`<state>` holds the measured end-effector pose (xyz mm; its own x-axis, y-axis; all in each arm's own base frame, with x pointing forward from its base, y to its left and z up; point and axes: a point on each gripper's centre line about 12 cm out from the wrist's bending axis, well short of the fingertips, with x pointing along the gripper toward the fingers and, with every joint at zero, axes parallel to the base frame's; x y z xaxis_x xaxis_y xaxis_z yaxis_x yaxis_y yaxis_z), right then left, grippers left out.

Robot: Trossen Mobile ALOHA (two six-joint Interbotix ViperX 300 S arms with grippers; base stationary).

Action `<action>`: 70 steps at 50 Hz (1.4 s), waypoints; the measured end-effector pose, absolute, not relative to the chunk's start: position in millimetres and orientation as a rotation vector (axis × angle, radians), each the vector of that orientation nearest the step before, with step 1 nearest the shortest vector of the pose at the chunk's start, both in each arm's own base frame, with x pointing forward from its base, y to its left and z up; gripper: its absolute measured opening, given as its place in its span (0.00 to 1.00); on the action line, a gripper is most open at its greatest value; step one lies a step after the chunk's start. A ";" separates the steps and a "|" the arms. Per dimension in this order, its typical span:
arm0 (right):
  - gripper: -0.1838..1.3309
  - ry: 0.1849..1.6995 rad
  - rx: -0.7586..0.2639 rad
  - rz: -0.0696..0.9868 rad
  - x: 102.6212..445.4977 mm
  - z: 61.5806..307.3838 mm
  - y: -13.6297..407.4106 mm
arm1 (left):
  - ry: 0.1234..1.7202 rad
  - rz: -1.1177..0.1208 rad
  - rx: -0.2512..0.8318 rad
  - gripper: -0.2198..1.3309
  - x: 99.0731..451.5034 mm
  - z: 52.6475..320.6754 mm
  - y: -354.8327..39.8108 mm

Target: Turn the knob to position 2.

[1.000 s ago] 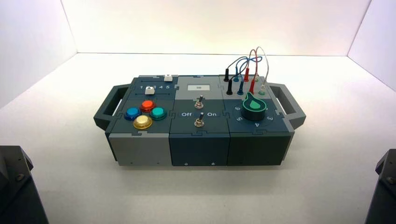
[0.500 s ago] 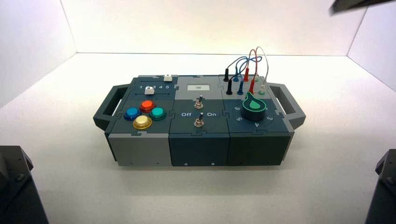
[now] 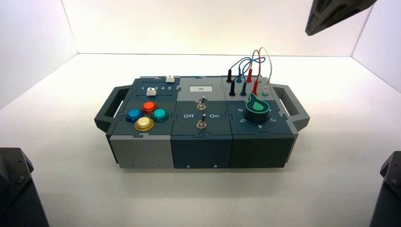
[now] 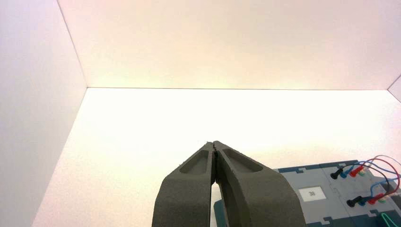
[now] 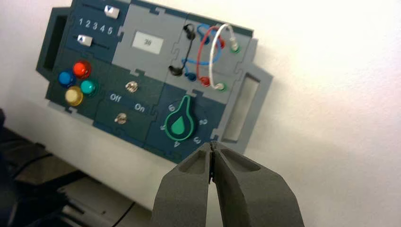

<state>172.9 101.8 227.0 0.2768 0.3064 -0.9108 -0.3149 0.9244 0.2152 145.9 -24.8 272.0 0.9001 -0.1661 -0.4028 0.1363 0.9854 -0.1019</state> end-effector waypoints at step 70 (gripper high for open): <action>0.02 1.576 -0.175 0.497 204.1 156.7 183.1 | 0.425 -0.168 -0.076 0.03 145.6 271.8 -26.5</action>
